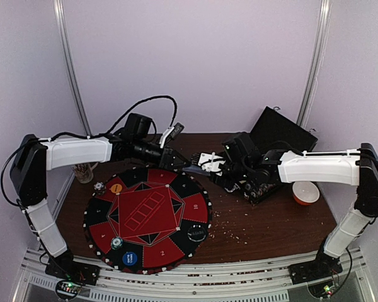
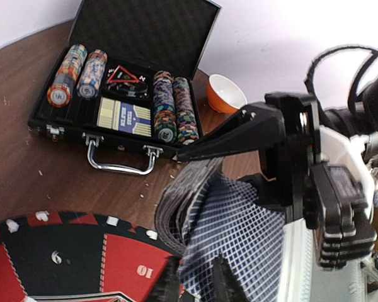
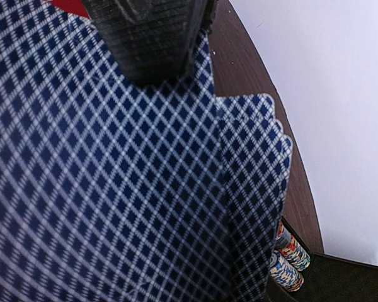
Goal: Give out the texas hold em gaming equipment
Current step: Pick up the poker card from the face-down deck piles.
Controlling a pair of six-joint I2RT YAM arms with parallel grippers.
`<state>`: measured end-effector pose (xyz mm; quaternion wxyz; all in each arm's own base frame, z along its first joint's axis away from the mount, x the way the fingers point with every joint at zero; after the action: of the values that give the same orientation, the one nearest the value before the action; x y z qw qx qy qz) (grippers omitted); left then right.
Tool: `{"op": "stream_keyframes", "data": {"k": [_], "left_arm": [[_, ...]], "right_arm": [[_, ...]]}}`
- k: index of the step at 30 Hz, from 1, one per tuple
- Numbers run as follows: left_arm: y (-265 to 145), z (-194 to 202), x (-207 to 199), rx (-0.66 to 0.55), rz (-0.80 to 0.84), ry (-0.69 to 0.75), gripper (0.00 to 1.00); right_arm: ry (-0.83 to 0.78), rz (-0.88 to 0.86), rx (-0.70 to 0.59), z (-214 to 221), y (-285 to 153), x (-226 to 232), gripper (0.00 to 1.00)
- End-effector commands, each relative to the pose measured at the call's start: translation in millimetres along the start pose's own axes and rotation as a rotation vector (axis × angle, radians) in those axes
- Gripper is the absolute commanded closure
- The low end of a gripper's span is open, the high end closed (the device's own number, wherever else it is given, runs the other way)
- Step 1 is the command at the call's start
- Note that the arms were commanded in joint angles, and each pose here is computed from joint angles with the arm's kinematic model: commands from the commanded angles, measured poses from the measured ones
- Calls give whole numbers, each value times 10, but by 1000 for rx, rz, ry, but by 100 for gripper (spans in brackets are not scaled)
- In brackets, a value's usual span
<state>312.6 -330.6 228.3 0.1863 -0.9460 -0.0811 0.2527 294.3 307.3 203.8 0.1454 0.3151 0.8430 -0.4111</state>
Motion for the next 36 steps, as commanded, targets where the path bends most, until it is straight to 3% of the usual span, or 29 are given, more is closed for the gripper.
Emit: {"op": "stream_keyframes", "data": {"k": [1,4,19,26,36], "left_arm": [[-49,-149,-52,-32,18,34,89],[-90,-204,-80,-47,9,53,100],[-313,-414,-192,-128,-26,112,100],[-552,-490,-81,-202,-43,71,100],[-1185,-419,439,-239,-330,-54,100]], "right_arm": [[11,17,-20,-74,-10,-76,55],[10,22,-16,-65,-10,-82,55],[41,46,4,49,-23,-176,56],[60,53,10,121,-2,-245,56],[49,61,30,220,31,-310,56]]}}
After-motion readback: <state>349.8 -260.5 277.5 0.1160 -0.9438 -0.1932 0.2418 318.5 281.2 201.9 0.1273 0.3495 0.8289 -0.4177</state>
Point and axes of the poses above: each gripper's point midway between its finger pads, its own y axis out along the fingers, its own x axis along the line the jaws close on, z = x × y, the point moved 6 cm from there along -y, back along the fingers, and after that the axes turned 5 degrees about y, right-handed, at the moved point
